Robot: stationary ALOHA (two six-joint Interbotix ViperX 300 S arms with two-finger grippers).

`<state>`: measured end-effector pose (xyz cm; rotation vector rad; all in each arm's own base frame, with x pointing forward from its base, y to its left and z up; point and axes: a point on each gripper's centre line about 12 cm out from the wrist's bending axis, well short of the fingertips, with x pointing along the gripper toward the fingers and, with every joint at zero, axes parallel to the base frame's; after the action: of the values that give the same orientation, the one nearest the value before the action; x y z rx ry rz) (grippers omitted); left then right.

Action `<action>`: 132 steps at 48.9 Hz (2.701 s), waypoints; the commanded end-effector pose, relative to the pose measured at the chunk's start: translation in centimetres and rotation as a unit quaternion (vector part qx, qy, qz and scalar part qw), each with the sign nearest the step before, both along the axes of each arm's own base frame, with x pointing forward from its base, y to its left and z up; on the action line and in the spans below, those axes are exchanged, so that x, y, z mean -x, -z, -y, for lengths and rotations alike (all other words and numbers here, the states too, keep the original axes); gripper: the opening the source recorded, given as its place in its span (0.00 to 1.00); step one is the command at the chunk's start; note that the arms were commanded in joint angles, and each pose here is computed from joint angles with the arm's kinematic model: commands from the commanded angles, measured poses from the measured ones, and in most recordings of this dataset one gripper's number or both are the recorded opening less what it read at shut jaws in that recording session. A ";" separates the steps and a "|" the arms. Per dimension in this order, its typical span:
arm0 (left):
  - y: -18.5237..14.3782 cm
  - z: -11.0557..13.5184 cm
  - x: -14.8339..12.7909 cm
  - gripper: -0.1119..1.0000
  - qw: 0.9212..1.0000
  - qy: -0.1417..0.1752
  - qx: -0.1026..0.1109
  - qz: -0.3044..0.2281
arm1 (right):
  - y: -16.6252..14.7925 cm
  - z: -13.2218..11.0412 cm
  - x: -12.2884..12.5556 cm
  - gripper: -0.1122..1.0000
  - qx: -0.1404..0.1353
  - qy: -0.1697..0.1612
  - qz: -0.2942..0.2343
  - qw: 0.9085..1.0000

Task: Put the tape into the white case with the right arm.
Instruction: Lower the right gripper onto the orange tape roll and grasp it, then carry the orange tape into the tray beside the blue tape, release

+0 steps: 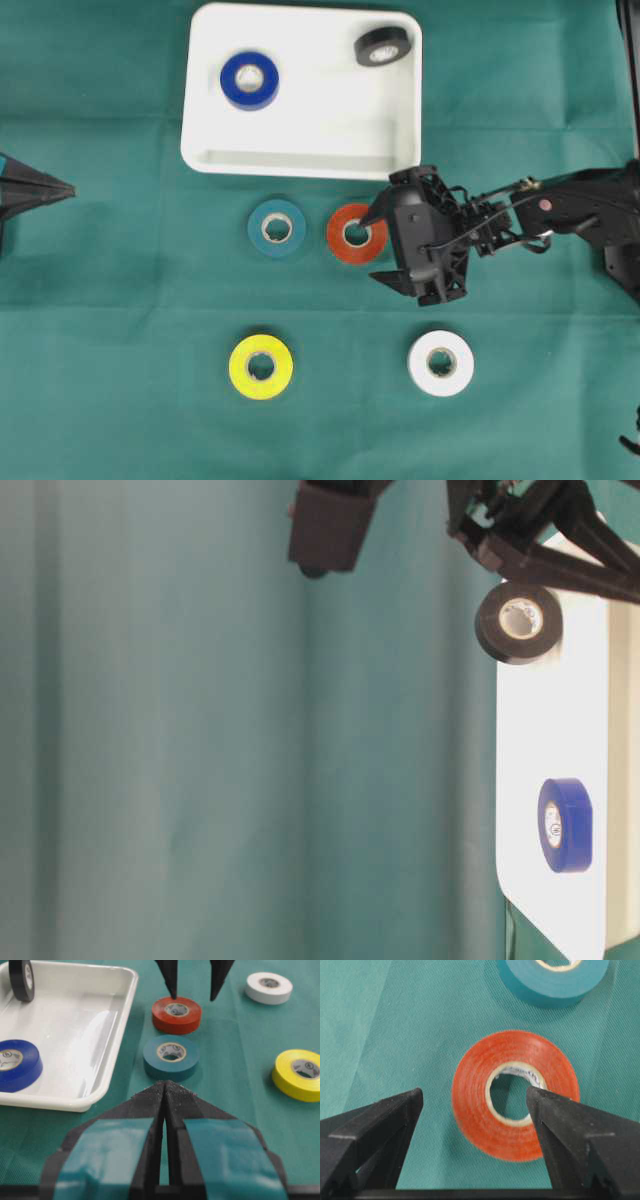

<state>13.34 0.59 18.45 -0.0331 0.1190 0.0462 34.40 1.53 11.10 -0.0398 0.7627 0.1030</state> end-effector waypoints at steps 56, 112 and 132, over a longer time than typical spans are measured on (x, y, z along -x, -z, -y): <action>-0.5 0.0 -0.1 0.10 1.000 -0.002 0.000 0.006 | 2.1 0.4 -2.1 0.39 0.019 0.018 -0.056 0.998; -0.4 0.0 -0.1 0.10 1.000 -0.002 0.000 0.005 | -4.3 -0.4 -3.7 0.12 0.033 0.021 -0.002 0.999; -0.5 0.0 -0.1 0.10 1.000 -0.002 0.000 0.006 | -5.9 5.6 -4.9 0.12 0.034 0.097 0.023 0.994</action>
<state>13.31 0.59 18.34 -0.0331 0.1205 0.0462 38.59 -2.43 14.83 -0.0461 0.7859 -0.0698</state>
